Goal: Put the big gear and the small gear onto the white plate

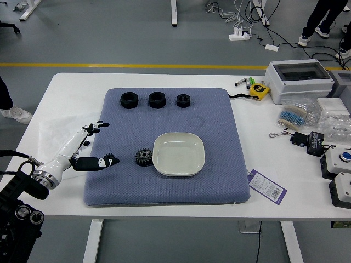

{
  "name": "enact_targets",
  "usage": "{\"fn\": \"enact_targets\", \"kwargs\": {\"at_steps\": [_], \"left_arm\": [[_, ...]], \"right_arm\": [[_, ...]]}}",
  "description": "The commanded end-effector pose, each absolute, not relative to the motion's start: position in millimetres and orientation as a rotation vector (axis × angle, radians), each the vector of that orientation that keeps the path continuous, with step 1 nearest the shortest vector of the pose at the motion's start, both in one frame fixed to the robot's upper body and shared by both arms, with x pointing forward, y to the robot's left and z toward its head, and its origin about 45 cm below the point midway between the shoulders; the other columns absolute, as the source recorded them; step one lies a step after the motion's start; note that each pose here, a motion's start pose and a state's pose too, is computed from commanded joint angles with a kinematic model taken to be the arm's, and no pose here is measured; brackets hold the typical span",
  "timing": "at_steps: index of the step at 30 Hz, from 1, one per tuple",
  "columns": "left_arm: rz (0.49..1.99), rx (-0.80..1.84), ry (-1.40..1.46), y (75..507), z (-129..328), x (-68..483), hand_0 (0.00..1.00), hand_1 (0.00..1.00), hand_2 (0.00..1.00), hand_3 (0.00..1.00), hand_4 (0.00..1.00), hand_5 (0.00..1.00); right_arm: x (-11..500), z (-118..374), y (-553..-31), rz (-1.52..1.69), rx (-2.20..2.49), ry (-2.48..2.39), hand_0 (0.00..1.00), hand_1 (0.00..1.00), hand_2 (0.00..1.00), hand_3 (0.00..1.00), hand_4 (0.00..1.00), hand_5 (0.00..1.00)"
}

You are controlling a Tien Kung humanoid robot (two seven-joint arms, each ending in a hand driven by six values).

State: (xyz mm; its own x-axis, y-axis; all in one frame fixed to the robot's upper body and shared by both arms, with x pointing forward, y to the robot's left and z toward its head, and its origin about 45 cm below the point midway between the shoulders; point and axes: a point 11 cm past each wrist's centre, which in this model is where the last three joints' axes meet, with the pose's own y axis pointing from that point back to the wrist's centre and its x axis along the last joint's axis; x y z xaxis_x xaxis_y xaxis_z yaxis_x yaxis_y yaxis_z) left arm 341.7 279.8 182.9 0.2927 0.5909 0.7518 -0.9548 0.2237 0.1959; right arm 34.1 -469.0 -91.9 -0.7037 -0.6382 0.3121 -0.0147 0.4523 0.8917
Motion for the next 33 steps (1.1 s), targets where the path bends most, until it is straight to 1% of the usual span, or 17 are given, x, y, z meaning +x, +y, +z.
{"fn": "enact_targets", "kwargs": {"at_steps": [2,3,8,9,14,15,20,21,26,27,32,33], "left_arm": [[1.152,0.744,-0.614,279.4,182.3,342.0,0.805,0.849,0.936,0.86,0.998,0.01],[1.144,0.753,-0.62,278.7,181.9,342.5,0.763,0.815,0.901,0.845,0.966,0.002],[1.107,0.796,-0.646,275.1,179.3,345.6,0.763,0.815,0.901,0.845,0.966,0.002],[1.102,0.802,-0.65,274.6,178.9,346.5,0.746,0.796,0.879,0.827,0.935,0.002],[1.08,0.826,-0.675,272.1,178.7,351.6,0.746,0.796,0.879,0.827,0.935,0.002],[1.072,0.834,-0.684,271.5,179.2,353.4,0.733,0.776,0.853,0.809,0.909,0.002],[1.037,0.876,-0.711,270.9,179.6,360.1,0.733,0.776,0.853,0.809,0.909,0.002],[1.034,0.882,-0.713,271.1,179.5,360.9,0.705,0.725,0.787,0.764,0.885,0.002],[1.016,0.913,-0.727,272.4,179.4,365.7,0.705,0.725,0.787,0.764,0.885,0.002],[1.01,0.92,-0.73,272.5,179.1,367.1,0.676,0.7,0.761,0.711,0.854,0.002],[1.0,0.946,-0.735,274.7,175.8,370.9,0.676,0.7,0.761,0.711,0.854,0.002],[1.0,0.952,-0.734,275.3,174.8,370.9,0.578,0.64,0.716,0.685,0.812,0.002]], "right_arm": [[34.2,-91.9,-469.0,-1.26,0.543,-2.067,0.638,0.633,0.723,0.588,0.843,0.712],[34.3,-91.9,-469.0,-1.26,0.543,-2.067,0.638,0.633,0.723,0.588,0.844,0.712],[34.4,-91.8,-469.1,-1.26,0.542,-2.066,0.638,0.633,0.723,0.588,0.844,0.712],[34.5,-91.8,-469.1,-1.26,0.542,-2.066,0.638,0.633,0.723,0.587,0.844,0.713],[34.5,-91.8,-469.1,-1.259,0.543,-2.064,0.638,0.633,0.723,0.587,0.844,0.713],[34.6,-91.7,-469.2,-1.259,0.543,-2.064,0.638,0.633,0.723,0.588,0.845,0.713],[34.9,-91.7,-469.3,-1.258,0.542,-2.064,0.638,0.633,0.723,0.588,0.845,0.713],[35.0,-91.7,-469.3,-1.258,0.542,-2.064,0.638,0.633,0.722,0.588,0.845,0.712],[35.4,-91.6,-469.3,-1.259,0.541,-2.066,0.638,0.633,0.722,0.588,0.845,0.712],[35.5,-91.5,-469.4,-1.258,0.542,-2.066,0.638,0.632,0.722,0.589,0.846,0.711],[35.6,-91.5,-469.5,-1.257,0.542,-2.064,0.638,0.632,0.722,0.589,0.846,0.711],[35.5,-91.5,-469.5,-1.257,0.541,-2.064,0.638,0.633,0.722,0.588,0.846,0.71]]}}
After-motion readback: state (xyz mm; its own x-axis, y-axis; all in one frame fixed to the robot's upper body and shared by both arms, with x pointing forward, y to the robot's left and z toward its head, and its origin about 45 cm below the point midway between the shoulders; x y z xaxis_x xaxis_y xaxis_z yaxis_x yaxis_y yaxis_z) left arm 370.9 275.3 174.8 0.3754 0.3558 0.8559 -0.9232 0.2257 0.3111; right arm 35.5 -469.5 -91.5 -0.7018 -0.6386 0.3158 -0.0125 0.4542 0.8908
